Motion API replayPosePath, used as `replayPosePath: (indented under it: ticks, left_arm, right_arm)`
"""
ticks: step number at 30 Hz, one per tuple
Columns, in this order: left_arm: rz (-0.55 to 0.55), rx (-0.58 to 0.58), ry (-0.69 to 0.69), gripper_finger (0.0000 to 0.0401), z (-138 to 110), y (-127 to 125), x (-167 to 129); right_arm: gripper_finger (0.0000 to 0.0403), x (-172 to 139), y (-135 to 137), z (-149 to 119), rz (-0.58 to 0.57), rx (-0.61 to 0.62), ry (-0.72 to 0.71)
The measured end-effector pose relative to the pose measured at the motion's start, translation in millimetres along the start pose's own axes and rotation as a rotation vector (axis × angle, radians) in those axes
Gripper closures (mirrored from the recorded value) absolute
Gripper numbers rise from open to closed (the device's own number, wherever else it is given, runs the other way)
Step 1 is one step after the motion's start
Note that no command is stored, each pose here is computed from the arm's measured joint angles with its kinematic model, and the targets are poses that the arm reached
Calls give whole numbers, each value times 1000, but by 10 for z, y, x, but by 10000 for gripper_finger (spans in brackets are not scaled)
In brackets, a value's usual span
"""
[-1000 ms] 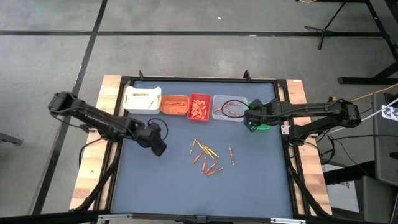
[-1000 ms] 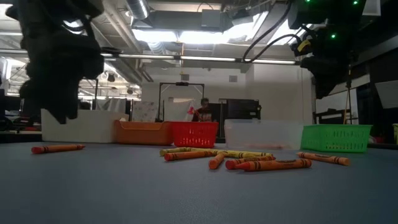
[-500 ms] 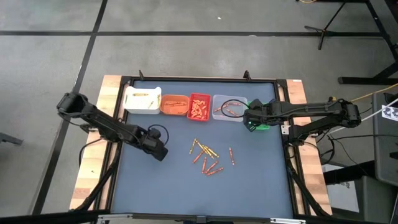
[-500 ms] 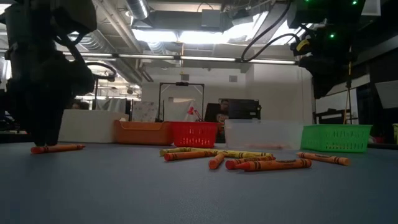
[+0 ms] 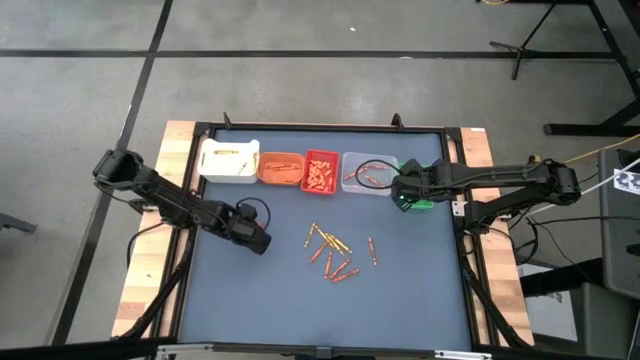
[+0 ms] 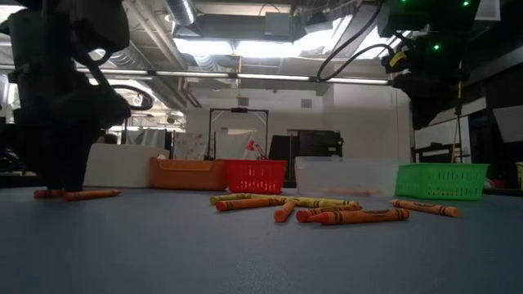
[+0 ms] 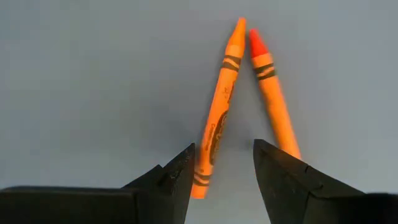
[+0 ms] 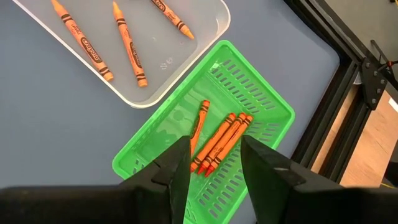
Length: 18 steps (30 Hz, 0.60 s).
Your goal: Sort crayons
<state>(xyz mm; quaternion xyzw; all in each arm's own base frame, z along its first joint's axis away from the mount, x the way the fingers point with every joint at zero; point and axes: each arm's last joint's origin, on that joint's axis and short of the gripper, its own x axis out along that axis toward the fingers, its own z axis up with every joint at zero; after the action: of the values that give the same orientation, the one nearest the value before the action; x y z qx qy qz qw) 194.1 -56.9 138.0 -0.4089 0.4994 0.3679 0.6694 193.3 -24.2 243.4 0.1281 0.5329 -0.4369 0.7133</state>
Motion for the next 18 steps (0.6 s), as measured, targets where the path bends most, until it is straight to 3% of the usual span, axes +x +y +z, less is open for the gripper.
replayPosePath:
  ticks: [9, 18]
  left_arm:
    - [8, -14, -3, 258, 41, 11, 7]
    - [8, -12, -1, 321, 40, 11, 7]
  right_arm:
    - [265, 0, 0, 0, 0, 0, 0]
    - [265, 0, 0, 0, 0, 0, 0]
